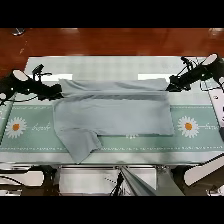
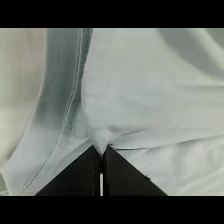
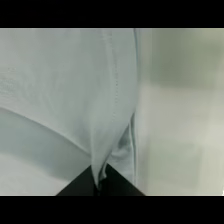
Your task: Fold the shirts.
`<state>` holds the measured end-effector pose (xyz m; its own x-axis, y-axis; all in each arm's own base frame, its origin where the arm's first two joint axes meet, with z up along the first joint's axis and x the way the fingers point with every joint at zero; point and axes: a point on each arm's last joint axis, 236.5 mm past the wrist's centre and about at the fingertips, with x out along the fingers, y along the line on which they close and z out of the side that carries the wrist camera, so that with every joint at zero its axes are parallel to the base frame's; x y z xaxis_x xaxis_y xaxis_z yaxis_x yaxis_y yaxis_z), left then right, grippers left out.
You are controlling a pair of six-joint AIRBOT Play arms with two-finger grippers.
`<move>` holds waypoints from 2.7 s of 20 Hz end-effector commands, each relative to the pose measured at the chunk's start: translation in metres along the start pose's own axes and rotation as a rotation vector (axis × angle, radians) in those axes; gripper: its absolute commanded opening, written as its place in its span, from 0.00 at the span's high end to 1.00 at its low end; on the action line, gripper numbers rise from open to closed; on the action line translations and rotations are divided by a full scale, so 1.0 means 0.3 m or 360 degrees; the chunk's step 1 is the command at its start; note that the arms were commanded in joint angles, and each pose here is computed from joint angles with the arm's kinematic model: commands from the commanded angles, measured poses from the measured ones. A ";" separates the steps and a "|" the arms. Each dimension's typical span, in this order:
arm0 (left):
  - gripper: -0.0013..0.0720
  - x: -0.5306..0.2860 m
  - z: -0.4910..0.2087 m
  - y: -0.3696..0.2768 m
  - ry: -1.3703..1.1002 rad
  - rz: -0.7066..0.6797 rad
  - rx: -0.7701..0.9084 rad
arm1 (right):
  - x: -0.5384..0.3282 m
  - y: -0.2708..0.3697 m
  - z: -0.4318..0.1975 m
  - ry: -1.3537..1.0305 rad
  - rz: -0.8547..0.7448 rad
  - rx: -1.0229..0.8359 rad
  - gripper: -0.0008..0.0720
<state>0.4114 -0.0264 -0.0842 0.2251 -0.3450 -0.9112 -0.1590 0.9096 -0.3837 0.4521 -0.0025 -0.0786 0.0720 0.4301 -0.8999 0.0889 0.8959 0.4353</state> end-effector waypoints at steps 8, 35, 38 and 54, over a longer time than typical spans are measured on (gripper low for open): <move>0.95 -0.028 -0.129 0.077 0.0269 0.0065 0.0002 | 0.008 0.006 -0.026 0.0050 0.0013 0.0009 0.96; 0.02 -0.183 -0.660 0.110 0.0105 -0.0392 -0.0668 | -0.219 0.290 -0.580 -0.0599 0.0564 0.0288 0.13; 0.02 -0.140 -0.697 0.099 0.0144 -0.0375 -0.0647 | -0.228 0.305 -0.572 -0.0612 0.0603 0.0299 0.13; 0.95 -0.004 -0.765 -0.055 0.0349 -0.0445 -0.0291 | -0.215 0.036 -0.588 -0.0647 0.0215 0.0581 0.13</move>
<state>0.1926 -0.0877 -0.1127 0.0819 -0.6182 -0.7818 -0.3170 0.7275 -0.6085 0.2872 0.0366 0.0022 0.5131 0.5117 -0.6891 0.2758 0.6620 0.6970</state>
